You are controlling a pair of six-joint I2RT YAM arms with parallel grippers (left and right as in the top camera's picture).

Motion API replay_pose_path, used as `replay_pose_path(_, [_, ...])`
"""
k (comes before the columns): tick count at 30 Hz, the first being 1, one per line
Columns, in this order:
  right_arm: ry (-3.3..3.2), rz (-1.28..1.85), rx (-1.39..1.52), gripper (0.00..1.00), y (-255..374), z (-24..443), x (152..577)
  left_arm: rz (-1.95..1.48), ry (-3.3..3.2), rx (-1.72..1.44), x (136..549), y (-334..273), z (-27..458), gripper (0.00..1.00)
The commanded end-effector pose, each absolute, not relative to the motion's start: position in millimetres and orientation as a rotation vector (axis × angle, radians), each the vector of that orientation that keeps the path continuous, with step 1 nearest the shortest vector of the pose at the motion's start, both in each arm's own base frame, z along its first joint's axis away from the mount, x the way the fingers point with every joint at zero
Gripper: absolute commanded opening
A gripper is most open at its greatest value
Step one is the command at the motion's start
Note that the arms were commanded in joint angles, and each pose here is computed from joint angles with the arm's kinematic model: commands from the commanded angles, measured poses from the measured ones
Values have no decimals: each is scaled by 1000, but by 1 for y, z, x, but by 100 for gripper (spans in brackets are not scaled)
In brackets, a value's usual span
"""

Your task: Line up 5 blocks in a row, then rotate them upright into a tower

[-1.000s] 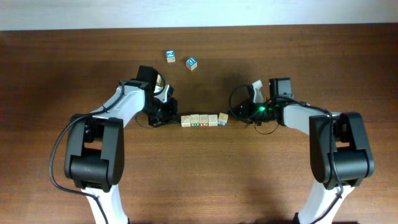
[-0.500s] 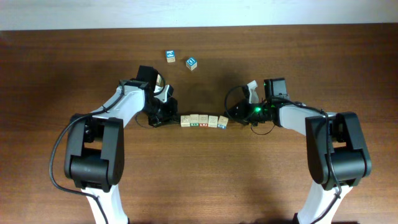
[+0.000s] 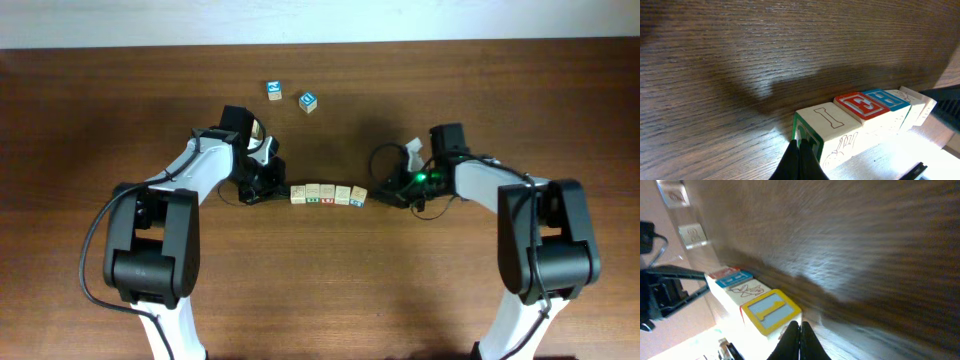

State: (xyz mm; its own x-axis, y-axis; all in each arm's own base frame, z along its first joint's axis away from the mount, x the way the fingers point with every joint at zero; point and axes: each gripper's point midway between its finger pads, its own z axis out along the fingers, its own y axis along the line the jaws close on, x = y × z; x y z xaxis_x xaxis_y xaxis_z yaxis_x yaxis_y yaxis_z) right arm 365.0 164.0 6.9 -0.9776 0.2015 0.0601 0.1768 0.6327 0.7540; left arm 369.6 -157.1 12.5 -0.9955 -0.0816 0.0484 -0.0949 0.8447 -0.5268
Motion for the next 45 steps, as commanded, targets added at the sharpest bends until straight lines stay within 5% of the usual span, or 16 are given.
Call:
replay_pose_path(1, [2840, 1231, 300, 4, 172, 2, 364, 864, -2966, 163, 365, -157, 8, 0])
replay_pose_path(10, [2819, 1236, 282, 4, 173, 4, 368, 864, -2966, 163, 365, -157, 8, 0])
replay_pose_path(19, [2620, 1498, 87, 4, 152, 33, 372, 903, -2957, 133, 365, -158, 10, 0])
replay_pose_path(27, [2576, 1710, 45, 5, 170, 15, 361, 910, -2976, 104, 368, -149, 10, 0])
replay_pose_path(45, [2571, 1710, 41, 4, 170, 12, 363, 1079, -2926, 60, 369, -156, 22, 0])
